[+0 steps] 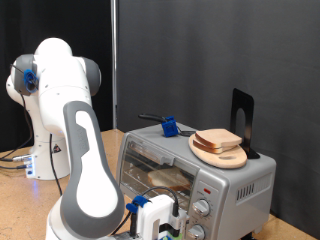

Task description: Make a piece of toast with the oven

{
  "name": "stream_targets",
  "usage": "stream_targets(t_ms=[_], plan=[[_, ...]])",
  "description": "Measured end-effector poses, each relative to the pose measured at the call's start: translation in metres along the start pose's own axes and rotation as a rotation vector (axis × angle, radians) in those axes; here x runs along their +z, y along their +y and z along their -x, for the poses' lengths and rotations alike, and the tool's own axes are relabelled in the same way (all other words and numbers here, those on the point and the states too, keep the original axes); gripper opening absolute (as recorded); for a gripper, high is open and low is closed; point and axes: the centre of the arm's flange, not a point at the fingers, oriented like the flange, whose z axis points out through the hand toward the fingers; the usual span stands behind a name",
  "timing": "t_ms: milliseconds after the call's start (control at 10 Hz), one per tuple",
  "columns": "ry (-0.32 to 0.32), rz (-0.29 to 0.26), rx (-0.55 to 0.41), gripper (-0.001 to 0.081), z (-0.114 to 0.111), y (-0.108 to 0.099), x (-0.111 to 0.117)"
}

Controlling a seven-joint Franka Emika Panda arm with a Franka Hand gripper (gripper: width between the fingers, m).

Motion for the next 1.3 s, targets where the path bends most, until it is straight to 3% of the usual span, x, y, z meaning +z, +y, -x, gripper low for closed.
stream_targets(t_ms=[100, 300, 500, 1000, 1300], plan=[[0.007, 0.007, -0.014, 0.0633, -0.001, 0.0, 0.002], [-0.002, 0.044, -0.007, 0.0677, -0.003, -0.001, 0.012], [-0.017, 0.078, 0.046, 0.0682, -0.006, 0.0, 0.029], [-0.088, 0.091, 0.183, 0.0682, -0.011, 0.01, 0.047], [-0.098, 0.082, 0.182, 0.0682, -0.012, 0.011, 0.049]])
